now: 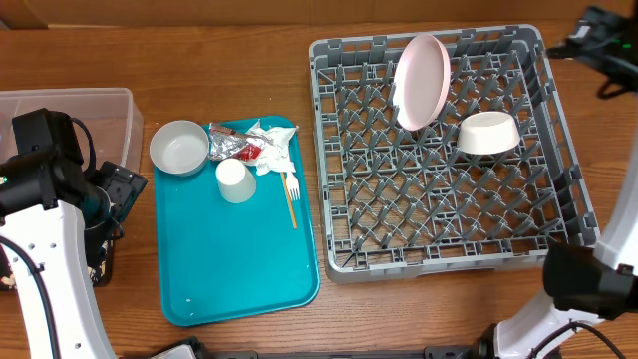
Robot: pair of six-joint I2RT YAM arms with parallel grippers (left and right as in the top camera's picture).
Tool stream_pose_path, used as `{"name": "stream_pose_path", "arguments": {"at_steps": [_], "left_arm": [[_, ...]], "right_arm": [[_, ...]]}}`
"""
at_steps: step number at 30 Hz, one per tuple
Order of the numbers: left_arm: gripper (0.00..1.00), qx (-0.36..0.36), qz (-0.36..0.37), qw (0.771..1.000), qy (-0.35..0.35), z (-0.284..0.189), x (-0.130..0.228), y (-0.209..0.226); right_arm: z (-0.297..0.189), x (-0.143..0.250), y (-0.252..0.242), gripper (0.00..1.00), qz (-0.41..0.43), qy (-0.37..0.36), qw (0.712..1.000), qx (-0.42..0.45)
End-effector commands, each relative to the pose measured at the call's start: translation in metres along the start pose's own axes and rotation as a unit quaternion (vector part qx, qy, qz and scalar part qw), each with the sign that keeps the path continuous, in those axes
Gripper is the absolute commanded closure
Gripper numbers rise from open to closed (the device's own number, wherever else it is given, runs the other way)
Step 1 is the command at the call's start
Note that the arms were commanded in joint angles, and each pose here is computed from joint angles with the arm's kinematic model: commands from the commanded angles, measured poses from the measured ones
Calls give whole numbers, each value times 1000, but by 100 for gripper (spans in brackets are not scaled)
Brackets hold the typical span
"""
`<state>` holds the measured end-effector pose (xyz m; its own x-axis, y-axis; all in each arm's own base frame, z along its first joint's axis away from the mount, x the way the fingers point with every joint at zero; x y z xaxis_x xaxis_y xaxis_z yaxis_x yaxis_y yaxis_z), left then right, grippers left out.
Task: Sort waste into correct bins and load items into the dishwasher rack
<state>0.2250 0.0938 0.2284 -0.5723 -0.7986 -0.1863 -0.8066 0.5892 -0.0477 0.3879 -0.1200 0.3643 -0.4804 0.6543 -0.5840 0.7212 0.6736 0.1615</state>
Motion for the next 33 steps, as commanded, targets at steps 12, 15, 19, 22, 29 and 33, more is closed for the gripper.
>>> {"name": "stream_pose_path", "arguments": {"at_steps": [12,15,19,22,29,33], "left_arm": [[0,32,-44,999,-3,-2,-6,-11],[0,114,21,991,69,-7,20,-34],[0,326,165,928,74,-38,33,-109],[0,339,228,912,28,-43,36,-136],[0,255,427,864,-75,-55,55,-210],[0,115,481,867,-64,-27,34,-241]], "right_arm": [[-4,-23,-42,0,50,-25,998,32],[-4,-23,-42,0,50,-25,998,32],[-4,-23,-42,0,50,-25,998,32],[-4,-23,-42,0,50,-25,998,32],[-4,-23,-42,0,50,-25,998,32],[-4,-23,-42,0,50,-25,998,32]]}}
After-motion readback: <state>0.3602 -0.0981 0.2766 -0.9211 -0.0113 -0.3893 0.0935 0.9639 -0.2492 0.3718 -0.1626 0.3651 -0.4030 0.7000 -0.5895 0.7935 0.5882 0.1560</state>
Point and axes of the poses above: each gripper's point midway between its finger pads, its own z axis out along the fingers, its own y axis along the line the jaws close on, x = y × z, the point moved 2 cm from there along -z, back along the fingers, and after that the axes turned 13 degrees about z, right-handed, at the moved point
